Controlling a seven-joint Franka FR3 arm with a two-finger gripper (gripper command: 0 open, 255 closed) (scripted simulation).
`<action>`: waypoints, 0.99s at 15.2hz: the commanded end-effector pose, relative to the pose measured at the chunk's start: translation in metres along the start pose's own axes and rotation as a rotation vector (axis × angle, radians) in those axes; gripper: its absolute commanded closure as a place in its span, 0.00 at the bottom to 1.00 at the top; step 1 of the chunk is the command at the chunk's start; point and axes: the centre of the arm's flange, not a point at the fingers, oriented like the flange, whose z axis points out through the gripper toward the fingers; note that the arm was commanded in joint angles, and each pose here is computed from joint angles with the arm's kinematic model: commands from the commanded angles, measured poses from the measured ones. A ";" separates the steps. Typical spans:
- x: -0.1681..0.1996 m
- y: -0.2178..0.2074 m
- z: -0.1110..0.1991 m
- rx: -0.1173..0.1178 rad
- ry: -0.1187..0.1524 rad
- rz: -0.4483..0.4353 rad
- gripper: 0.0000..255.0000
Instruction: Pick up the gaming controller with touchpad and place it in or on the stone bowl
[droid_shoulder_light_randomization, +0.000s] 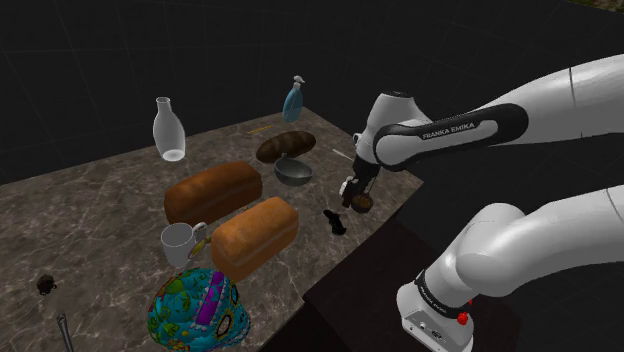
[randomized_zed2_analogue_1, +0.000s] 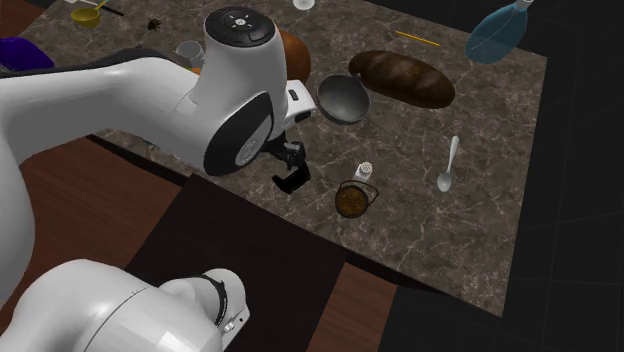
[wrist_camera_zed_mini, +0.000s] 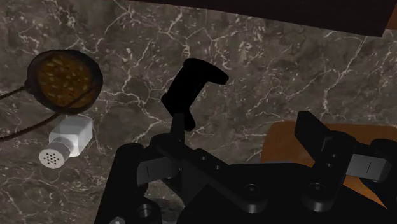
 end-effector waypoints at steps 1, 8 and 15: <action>0.007 -0.002 0.026 0.001 0.016 -0.006 0.00; 0.034 -0.009 0.107 0.006 0.055 -0.027 0.00; 0.036 -0.009 0.144 0.006 0.055 -0.027 0.00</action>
